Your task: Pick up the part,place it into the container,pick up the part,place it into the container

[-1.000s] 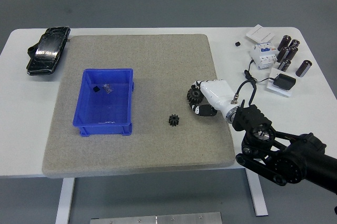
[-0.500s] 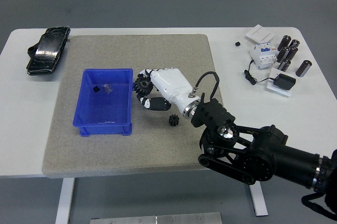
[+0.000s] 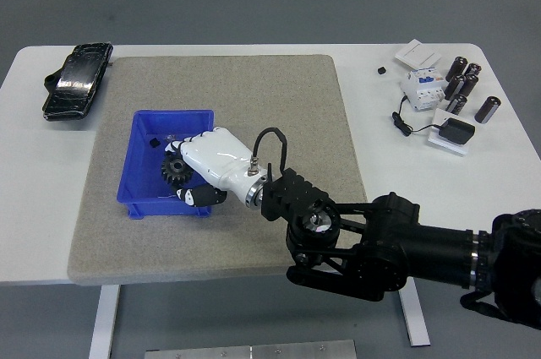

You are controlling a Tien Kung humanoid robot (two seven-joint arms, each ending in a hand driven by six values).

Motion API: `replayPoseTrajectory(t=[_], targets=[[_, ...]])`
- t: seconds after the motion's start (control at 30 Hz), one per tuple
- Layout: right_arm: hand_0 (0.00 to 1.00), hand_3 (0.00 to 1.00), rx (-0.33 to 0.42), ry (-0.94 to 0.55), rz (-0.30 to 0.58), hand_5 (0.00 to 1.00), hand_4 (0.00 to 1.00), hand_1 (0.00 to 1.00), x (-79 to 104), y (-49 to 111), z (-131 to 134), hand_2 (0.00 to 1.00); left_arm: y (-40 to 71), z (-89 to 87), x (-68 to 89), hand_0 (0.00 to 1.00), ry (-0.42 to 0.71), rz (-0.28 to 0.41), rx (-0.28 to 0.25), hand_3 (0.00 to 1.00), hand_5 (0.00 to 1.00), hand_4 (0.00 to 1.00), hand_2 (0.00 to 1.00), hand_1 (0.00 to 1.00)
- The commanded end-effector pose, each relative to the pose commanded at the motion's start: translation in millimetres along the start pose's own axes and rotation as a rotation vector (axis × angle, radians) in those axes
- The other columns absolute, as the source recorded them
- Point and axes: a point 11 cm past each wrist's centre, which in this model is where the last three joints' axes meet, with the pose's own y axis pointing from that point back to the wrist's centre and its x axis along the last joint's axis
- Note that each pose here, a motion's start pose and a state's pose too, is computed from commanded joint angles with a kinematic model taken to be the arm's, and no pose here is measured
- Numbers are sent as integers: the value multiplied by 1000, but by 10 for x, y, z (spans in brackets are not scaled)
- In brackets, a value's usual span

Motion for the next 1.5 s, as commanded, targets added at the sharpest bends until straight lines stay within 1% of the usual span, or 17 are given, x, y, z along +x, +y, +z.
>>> replayPoseTrajectory(t=[0.07,0.1,0.27,0.3,0.67,0.7,0.77,0.87,0.9,1.0,1.07,1.1,1.23,1.27,1.3,1.47,1.5], targets=[[650,674,-14,7,-7,390,587,710,-28,-5,50,705,2,7,1,681,-1,0,-1,587,271,696,611,635],[836,714,-20,8,-9,379,596,846,-37,-7,67,824,3,10,2,681,-1,0,-2,587,270,696,611,635],[836,714,-39,2,-4,379,596,846,-47,-12,125,824,4,17,1,681,-2,0,-3,587,270,696,611,635],[901,774,-39,0,-2,387,632,909,-44,-12,124,889,4,17,0,681,-2,0,-3,587,271,696,611,635],[905,781,-32,-73,36,387,651,912,-1,2,84,891,5,20,-8,681,-6,1,-5,582,275,671,607,635],[896,785,-32,-78,40,380,650,908,5,2,84,888,4,19,-6,681,-7,1,-5,579,250,619,601,634],[896,785,-33,-88,48,380,650,908,20,2,84,888,4,18,-3,681,-7,2,-4,579,250,619,601,634],[896,785,-35,-120,68,380,650,908,68,1,78,888,5,17,1,681,-7,2,-3,579,250,619,601,634],[887,781,-35,-135,78,387,652,898,98,0,70,874,4,16,-1,681,-7,2,-3,578,264,649,603,634],[887,781,-36,-190,115,387,652,898,227,13,48,874,3,12,-8,681,-6,0,-3,578,264,649,603,634],[887,781,-58,-208,129,387,652,898,305,61,130,874,1,8,-12,681,-6,-1,-2,578,264,649,603,634],[775,761,-70,-213,134,393,657,807,339,89,180,822,1,5,-15,681,-5,-1,-2,580,266,662,604,635],[775,761,-152,-208,137,393,657,807,411,304,492,822,-6,-19,-38,681,-1,-6,0,580,266,662,604,635],[775,761,-168,-204,134,393,657,807,400,368,555,822,-8,-25,-42,681,-1,-7,1,580,266,662,604,635],[668,761,-183,-199,128,402,680,737,377,436,611,800,-9,-30,-44,680,1,-7,2,581,268,661,605,634],[668,761,-227,-156,63,402,680,737,135,840,789,800,-13,-45,-47,680,4,-8,5,581,268,661,605,634],[573,764,-232,-150,48,410,689,709,71,919,812,796,-13,-44,-47,680,4,-8,4,579,249,616,602,634]])
